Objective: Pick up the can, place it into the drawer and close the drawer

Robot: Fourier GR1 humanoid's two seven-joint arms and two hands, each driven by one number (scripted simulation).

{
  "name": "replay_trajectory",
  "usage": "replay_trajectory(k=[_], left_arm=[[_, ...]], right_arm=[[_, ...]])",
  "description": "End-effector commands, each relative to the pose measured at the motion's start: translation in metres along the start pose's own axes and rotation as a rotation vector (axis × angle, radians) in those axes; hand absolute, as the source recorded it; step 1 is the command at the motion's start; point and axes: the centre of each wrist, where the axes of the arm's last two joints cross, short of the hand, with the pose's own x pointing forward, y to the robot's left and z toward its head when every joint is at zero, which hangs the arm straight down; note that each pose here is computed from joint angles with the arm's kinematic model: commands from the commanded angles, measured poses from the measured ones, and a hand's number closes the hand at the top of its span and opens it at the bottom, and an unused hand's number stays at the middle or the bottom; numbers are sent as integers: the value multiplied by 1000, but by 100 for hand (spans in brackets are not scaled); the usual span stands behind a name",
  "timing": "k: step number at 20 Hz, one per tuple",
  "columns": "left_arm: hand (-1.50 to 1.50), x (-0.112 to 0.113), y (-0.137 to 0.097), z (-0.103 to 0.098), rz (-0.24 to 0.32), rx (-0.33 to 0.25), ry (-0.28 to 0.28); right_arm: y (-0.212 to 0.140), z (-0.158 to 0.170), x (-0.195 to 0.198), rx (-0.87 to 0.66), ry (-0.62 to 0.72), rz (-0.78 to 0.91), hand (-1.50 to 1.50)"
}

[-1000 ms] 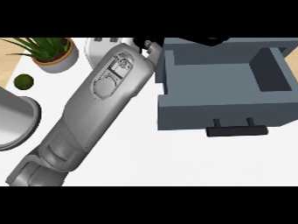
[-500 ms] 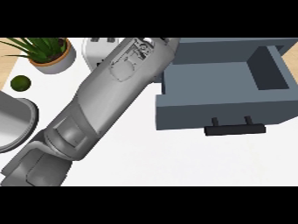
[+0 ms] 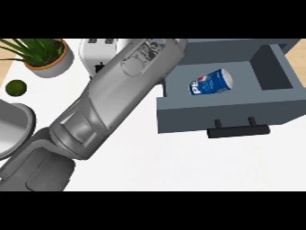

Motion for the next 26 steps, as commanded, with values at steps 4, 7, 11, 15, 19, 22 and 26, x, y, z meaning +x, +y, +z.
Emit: replay_trajectory(k=[4,7,11,15,19,22,26], left_arm=[[150,-28,2,-1,-46,52,-19],[150,-32,0,0,-72,52,-10],[150,-36,-4,3,-116,70,-18],[150,-48,3,-1,-144,71,2],[150,-57,3,1,-169,71,-26],[-150,-53,2,0,-168,119,-6],[-150,-62,3,2,-173,142,-5]], right_arm=[[-6,-10,1,3,-3,20,-150],[10,-22,1,6,-3,3,-150],[10,-18,4,26,-21,-7,-150],[-2,-22,2,18,-27,11,-150],[-3,-23,-1,20,-17,3,-150],[10,-29,3,60,-36,-4,-150],[2,-21,4,39,-38,9,-150]])
